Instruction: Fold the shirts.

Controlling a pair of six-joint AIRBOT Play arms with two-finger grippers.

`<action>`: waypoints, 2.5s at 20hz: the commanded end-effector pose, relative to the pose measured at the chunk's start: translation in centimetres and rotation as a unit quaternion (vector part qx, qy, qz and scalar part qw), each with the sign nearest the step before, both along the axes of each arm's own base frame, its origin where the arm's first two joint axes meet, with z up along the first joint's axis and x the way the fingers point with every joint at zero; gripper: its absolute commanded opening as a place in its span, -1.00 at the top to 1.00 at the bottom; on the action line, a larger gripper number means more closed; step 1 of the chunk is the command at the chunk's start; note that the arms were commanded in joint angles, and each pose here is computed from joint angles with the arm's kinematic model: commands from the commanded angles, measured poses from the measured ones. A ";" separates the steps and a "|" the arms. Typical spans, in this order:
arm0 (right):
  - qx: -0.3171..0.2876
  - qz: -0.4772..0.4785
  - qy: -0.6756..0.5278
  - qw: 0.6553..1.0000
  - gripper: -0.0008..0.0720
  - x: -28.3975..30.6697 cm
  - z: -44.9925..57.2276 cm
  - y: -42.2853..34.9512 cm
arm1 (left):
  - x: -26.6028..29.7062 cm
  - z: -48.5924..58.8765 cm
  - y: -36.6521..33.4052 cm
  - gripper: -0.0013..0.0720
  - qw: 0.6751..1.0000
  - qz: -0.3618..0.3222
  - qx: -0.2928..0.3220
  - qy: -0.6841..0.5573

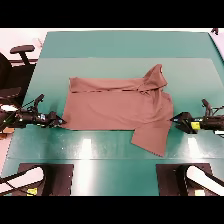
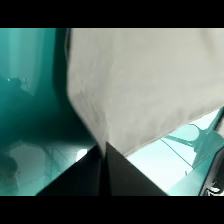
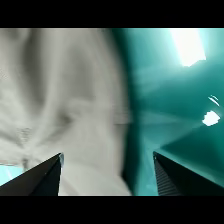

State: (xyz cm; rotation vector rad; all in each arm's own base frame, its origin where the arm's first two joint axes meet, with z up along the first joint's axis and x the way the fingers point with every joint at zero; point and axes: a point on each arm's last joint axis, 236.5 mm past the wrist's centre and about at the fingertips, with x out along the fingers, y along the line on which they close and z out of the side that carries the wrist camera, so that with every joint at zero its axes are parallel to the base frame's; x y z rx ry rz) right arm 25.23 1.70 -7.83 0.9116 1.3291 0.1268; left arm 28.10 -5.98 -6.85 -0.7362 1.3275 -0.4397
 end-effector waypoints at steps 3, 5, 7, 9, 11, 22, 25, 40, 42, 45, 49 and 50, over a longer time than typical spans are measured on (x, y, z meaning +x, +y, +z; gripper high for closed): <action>0.016 0.000 -0.028 0.999 -0.68 -0.1 -1.0 4.2 | -0.2 0.2 -0.3 0.91 1.000 -0.004 -0.008 0.003; 0.014 0.012 -0.043 0.999 -0.51 0.5 -0.5 5.4 | -0.1 0.4 -0.3 0.91 1.000 -0.001 -0.011 0.001; 0.019 0.012 -0.050 0.998 -0.33 1.0 -0.2 6.4 | 0.0 0.5 -0.4 0.91 1.000 0.000 -0.014 0.000; 0.025 0.012 -0.060 0.998 0.65 1.6 0.1 7.3 | -0.3 0.7 -0.7 0.91 1.000 -0.005 -0.021 0.004; 0.043 0.006 -0.073 0.996 0.92 2.3 0.9 8.2 | 0.1 1.7 -1.4 0.92 0.999 -0.002 -0.043 -0.006; -0.035 0.002 -0.486 0.873 0.93 4.3 33.1 7.7 | 2.4 34.0 -3.2 0.92 0.899 -0.007 0.033 -0.437; -0.147 -0.034 -0.613 0.776 0.93 -0.2 44.8 5.7 | -1.7 48.0 -4.7 0.92 0.793 -0.023 0.108 -0.599; -0.193 -0.025 -0.648 0.736 0.93 1.6 56.7 1.6 | -0.1 54.0 -2.3 0.92 0.743 0.035 0.148 -0.652; -0.130 0.005 -0.613 0.779 0.93 5.7 51.9 1.1 | 4.7 48.4 -0.6 0.91 0.784 0.049 0.107 -0.610; -0.086 0.043 -0.535 0.839 0.93 13.2 42.4 2.9 | 10.3 38.7 1.5 0.91 0.845 0.056 0.074 -0.527; -0.114 0.076 -0.431 0.892 0.93 22.0 28.2 5.9 | 17.4 27.2 0.6 0.91 0.892 0.025 0.063 -0.446; -0.116 0.080 -0.407 0.902 0.93 23.5 25.2 6.2 | 19.5 24.5 0.3 0.91 0.897 0.028 0.073 -0.434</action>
